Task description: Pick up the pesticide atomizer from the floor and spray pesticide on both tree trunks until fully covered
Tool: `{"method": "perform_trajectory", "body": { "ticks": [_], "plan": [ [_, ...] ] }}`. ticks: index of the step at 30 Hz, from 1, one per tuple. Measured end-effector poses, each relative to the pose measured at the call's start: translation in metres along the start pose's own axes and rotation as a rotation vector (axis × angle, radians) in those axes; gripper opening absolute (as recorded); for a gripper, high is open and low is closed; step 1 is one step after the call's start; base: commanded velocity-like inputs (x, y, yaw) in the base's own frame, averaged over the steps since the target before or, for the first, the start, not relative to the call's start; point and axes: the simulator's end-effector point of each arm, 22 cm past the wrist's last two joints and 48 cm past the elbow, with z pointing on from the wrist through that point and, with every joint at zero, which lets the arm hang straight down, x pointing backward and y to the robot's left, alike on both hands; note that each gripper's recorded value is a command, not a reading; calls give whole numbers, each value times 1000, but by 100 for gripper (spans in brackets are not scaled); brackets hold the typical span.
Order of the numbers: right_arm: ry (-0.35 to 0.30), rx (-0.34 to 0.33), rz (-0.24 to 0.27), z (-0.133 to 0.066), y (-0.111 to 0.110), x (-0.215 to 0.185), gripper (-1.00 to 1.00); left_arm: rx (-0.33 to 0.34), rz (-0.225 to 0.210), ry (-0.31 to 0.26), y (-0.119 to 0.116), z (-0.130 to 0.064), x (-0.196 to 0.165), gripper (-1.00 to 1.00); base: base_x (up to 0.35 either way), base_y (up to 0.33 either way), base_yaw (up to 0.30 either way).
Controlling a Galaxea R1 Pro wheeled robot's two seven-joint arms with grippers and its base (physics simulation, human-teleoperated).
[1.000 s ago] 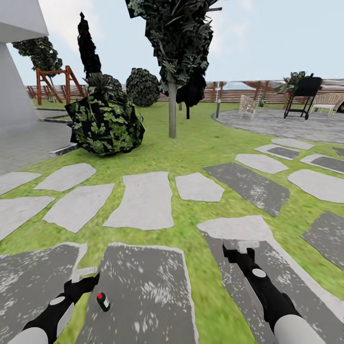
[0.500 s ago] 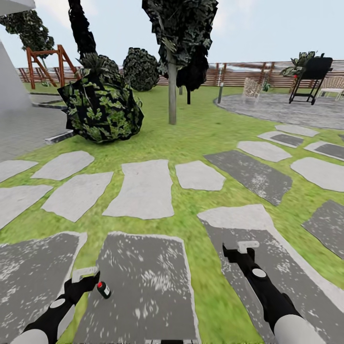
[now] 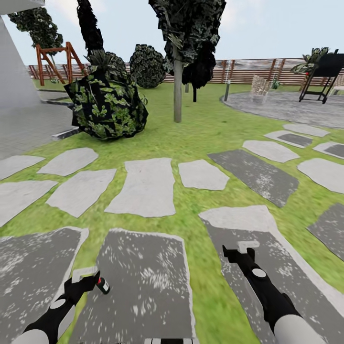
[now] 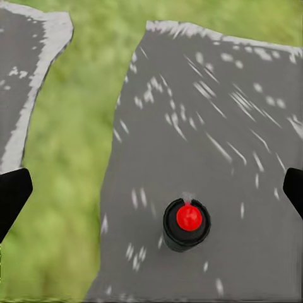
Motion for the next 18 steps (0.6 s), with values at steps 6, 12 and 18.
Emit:
{"method": "perform_trajectory", "body": {
  "ticks": [6,12,18],
  "plan": [
    [0,1,0,0,0,0,100,0,-1,-1,0,0,0,100,0,-52,60],
    [5,0,0,1,0,3,100,1,0,3,0,1,2,100,0,-3,4],
    [36,-2,-2,7,2,22,100,-1,5,34,1,5,20,100,0,0,0]
  ]
}}
